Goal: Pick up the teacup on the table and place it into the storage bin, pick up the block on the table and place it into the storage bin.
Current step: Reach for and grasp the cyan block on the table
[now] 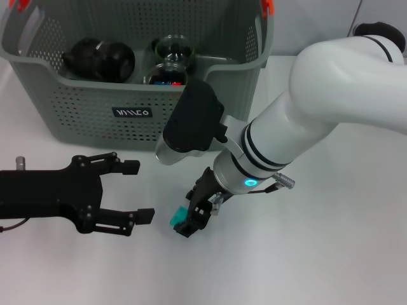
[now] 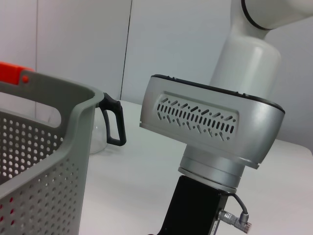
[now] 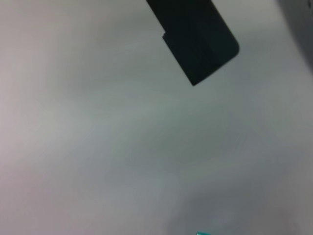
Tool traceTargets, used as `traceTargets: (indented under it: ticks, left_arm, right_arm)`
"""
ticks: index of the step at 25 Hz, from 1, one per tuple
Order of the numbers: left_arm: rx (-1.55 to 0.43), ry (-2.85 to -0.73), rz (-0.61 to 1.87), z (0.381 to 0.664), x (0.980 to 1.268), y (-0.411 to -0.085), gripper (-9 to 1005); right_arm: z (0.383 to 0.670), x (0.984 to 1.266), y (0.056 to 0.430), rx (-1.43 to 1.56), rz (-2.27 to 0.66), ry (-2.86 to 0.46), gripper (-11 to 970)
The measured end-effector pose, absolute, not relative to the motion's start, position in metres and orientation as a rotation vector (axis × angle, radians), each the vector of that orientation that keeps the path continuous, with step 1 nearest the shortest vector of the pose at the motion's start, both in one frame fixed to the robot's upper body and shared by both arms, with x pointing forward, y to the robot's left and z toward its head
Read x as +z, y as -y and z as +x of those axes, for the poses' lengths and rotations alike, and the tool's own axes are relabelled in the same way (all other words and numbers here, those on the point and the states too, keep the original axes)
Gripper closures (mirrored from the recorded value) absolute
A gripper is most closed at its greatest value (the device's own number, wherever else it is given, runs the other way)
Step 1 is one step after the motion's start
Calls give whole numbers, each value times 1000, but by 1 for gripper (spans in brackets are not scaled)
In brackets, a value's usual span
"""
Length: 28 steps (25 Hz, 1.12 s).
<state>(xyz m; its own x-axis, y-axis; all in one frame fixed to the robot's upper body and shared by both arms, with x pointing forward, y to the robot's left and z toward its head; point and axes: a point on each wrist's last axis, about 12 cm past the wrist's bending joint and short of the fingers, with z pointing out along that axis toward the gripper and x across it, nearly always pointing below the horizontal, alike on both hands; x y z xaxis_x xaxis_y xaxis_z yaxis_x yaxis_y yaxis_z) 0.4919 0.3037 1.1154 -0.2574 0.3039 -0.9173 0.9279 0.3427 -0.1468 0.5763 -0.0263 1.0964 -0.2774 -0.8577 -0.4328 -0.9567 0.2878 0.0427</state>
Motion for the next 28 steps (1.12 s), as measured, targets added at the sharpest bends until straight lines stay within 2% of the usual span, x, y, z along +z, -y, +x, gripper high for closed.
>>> traceTargets:
  ticks: [4,28]
  left_arm:
    - [-923,-1755,1101,492,1116,-304,59]
    - [-907,-1758,1096,497,1115,-303,62]
  right_arm:
    - [576,1096,26,426,-1647,-2238,282]
    - [574,1095,28,427,-1668,-2231,314]
